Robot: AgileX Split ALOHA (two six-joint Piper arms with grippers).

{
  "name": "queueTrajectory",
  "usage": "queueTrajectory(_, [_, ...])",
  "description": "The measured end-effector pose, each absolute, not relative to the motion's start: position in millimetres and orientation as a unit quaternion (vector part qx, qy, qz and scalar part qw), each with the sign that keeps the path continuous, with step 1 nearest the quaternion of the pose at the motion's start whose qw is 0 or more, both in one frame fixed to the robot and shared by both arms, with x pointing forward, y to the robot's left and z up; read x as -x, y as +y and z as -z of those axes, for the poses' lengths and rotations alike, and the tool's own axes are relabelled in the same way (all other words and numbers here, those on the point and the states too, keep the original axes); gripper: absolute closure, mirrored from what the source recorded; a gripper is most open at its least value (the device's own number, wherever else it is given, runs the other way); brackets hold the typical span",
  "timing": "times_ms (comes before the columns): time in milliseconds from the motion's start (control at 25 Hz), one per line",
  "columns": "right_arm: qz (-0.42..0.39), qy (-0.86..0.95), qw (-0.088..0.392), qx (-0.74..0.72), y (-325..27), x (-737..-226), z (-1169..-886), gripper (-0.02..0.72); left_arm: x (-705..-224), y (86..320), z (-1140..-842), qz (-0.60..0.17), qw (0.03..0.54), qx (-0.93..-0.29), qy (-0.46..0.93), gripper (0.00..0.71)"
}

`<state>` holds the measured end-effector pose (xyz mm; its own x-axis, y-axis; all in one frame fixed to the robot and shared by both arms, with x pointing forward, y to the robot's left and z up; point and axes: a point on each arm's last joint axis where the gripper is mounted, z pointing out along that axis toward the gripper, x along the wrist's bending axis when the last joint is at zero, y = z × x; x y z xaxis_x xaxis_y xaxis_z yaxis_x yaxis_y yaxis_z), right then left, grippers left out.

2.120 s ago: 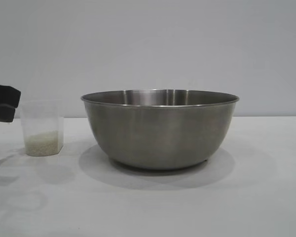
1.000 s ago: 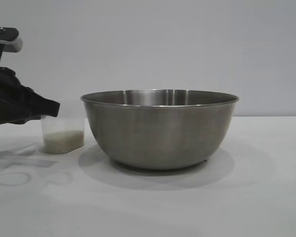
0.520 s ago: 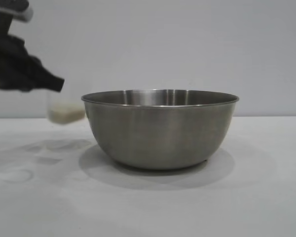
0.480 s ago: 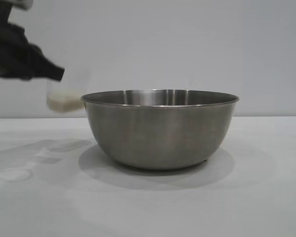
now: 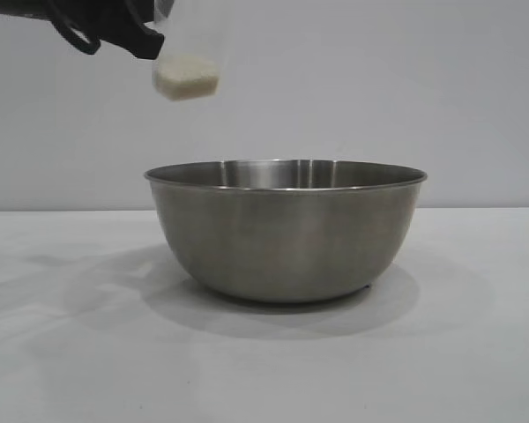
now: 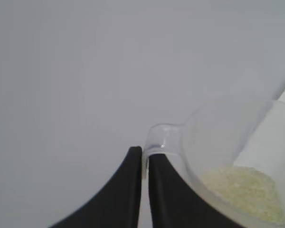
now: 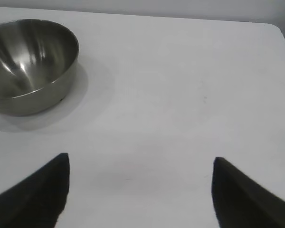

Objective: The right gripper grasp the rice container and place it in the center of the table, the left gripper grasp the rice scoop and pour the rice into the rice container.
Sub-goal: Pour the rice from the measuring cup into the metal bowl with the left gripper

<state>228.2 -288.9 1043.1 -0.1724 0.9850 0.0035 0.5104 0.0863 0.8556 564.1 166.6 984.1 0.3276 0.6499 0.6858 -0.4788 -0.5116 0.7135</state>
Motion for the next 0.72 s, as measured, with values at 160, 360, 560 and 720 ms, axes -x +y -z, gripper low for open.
queueTrajectory(160, [-0.377,0.666,0.315,-0.561,-288.9,-228.2,-1043.1,0.178,-559.6,160.2,-982.6,-0.596,0.456,-0.661,-0.024,0.710])
queueTrajectory(360, [-0.377,0.666,0.315,-0.561,-288.9,-228.2,-1043.1,0.178,-554.7,154.2,-980.6,-0.615,0.417,-0.658,-0.120,0.710])
queueTrajectory(560, [-0.377,0.666,0.315,-0.561,-288.9,-228.2,-1043.1,0.178,-549.7,148.4,-978.7,-0.620,0.396,-0.651,-0.189,0.710])
queueTrajectory(720, [-0.377,0.666,0.315,-0.561,-288.8,-228.2,-1043.1,0.178,-545.9,141.5,-978.4,-0.628,0.380,-0.641,-0.224,0.710])
